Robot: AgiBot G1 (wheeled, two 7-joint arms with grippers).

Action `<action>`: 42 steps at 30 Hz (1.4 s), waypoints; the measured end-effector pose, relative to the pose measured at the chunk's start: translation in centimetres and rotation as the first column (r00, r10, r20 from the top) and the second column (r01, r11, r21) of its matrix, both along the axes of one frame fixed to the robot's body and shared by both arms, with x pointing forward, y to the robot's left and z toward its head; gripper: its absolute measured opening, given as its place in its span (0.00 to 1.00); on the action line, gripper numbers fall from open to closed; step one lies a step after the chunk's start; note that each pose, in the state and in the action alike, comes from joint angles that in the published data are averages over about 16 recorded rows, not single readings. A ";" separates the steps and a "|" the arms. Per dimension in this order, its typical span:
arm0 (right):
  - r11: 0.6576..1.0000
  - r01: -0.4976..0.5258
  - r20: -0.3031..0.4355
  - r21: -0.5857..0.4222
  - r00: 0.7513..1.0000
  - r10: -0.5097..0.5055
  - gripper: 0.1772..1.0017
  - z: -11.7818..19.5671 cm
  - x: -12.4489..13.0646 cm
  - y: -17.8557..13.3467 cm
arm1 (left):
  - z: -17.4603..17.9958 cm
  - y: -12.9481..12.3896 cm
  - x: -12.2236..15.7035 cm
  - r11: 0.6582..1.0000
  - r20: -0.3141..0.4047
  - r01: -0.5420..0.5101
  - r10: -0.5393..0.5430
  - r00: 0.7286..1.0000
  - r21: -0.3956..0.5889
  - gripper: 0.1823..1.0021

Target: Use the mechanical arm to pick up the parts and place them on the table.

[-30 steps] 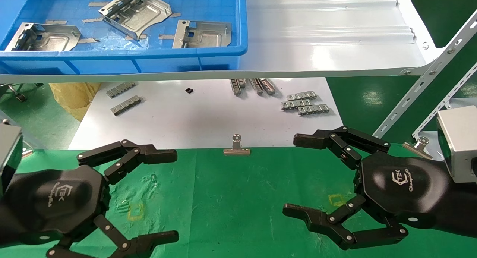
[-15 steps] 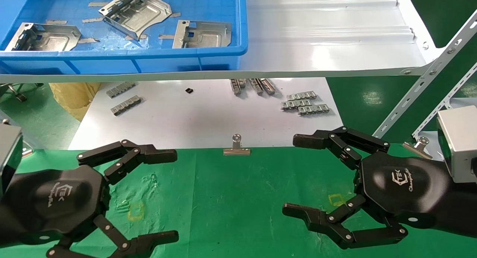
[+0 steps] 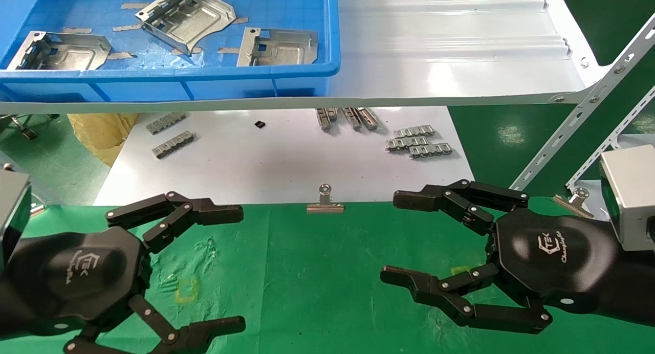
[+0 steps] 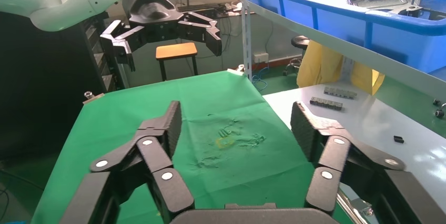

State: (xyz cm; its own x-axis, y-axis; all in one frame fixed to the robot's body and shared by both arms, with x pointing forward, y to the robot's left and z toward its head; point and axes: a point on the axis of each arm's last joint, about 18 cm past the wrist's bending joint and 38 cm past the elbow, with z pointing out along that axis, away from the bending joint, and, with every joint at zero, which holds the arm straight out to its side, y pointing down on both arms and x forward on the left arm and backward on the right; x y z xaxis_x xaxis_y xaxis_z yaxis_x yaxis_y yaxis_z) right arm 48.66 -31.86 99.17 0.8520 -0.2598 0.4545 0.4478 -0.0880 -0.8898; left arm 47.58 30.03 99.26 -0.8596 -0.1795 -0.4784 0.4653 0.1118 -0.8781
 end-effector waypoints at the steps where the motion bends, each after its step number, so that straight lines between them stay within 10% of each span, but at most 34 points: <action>1: 1.000 0.000 0.000 0.000 1.000 0.000 0.78 0.0 0.0 0.0 | 0.0 0.0 0.0 1.000 0.000 0.000 0.000 1.000 0.000 1.00; 21: 1.000 0.000 0.000 0.000 1.000 0.000 0.23 0.0 0.0 0.0 | 0.0 0.0 0.0 1.000 0.000 0.000 0.000 1.000 0.000 1.00; 42: 1.000 0.000 0.000 0.000 1.000 0.000 0.02 0.0 0.0 0.0 | 10.0 0.2 6.6 0.975 0.131 -0.197 0.210 0.969 -0.102 1.00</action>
